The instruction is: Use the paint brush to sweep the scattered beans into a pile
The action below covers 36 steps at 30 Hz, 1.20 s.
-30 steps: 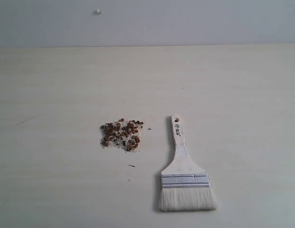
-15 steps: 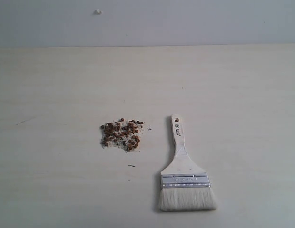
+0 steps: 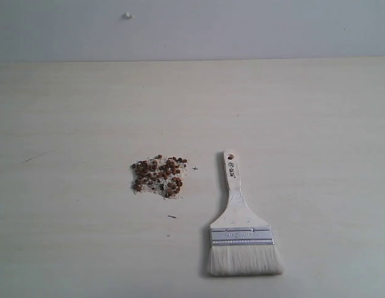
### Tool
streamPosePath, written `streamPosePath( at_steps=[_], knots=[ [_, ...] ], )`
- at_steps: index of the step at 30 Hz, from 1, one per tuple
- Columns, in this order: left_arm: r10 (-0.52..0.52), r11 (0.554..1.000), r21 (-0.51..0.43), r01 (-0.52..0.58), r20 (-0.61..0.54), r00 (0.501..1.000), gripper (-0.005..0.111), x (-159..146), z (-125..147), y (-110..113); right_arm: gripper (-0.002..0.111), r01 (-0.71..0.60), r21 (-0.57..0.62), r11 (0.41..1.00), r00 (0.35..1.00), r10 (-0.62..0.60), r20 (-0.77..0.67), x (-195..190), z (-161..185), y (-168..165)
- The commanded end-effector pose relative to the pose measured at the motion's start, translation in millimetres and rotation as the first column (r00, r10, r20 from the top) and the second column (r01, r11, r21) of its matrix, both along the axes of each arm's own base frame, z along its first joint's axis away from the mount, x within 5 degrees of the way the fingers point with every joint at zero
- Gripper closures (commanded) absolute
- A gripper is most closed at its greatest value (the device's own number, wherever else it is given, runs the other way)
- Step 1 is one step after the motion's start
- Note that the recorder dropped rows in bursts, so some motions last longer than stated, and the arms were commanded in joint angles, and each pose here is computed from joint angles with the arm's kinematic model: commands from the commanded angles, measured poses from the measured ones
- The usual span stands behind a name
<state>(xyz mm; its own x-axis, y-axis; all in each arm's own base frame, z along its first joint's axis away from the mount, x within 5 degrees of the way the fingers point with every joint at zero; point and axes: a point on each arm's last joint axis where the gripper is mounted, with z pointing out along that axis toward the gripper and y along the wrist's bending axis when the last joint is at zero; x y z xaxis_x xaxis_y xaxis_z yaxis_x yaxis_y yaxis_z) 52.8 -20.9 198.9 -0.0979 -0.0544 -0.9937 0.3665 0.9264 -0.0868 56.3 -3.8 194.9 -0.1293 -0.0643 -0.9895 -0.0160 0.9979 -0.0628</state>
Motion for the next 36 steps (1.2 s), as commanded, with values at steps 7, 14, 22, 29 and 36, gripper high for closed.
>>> streamPosePath(
  at_steps=[7,14,22,29,36],
  knots=[
    [-0.006,1.0,-0.006,0.006,0.006,1.0,0.107,-1,1,0,0.108,-0.088,-0.013,0.996,0.995,0.087,-0.051,-1,-6,8],
    [-0.006,1.0,-0.006,0.006,0.006,1.0,0.107,-1,1,0,0.108,-0.135,0.144,0.98,0.989,0.143,-0.048,-2,-6,15],
    [-0.006,1.0,-0.006,0.006,0.006,1.0,0.107,-1,1,0,0.108,-0.135,0.144,0.98,0.989,0.143,-0.048,-2,-6,15],
    [-0.006,1.0,-0.006,0.006,0.006,1.0,0.107,-1,1,0,0.108,-0.135,0.149,0.98,0.989,0.143,-0.048,-2,-6,15],
    [-0.006,1.0,-0.006,0.006,0.006,1.0,0.107,-1,1,0,0.108,-0.135,0.156,0.978,0.988,0.144,-0.048,-2,-6,15]
  ],
)
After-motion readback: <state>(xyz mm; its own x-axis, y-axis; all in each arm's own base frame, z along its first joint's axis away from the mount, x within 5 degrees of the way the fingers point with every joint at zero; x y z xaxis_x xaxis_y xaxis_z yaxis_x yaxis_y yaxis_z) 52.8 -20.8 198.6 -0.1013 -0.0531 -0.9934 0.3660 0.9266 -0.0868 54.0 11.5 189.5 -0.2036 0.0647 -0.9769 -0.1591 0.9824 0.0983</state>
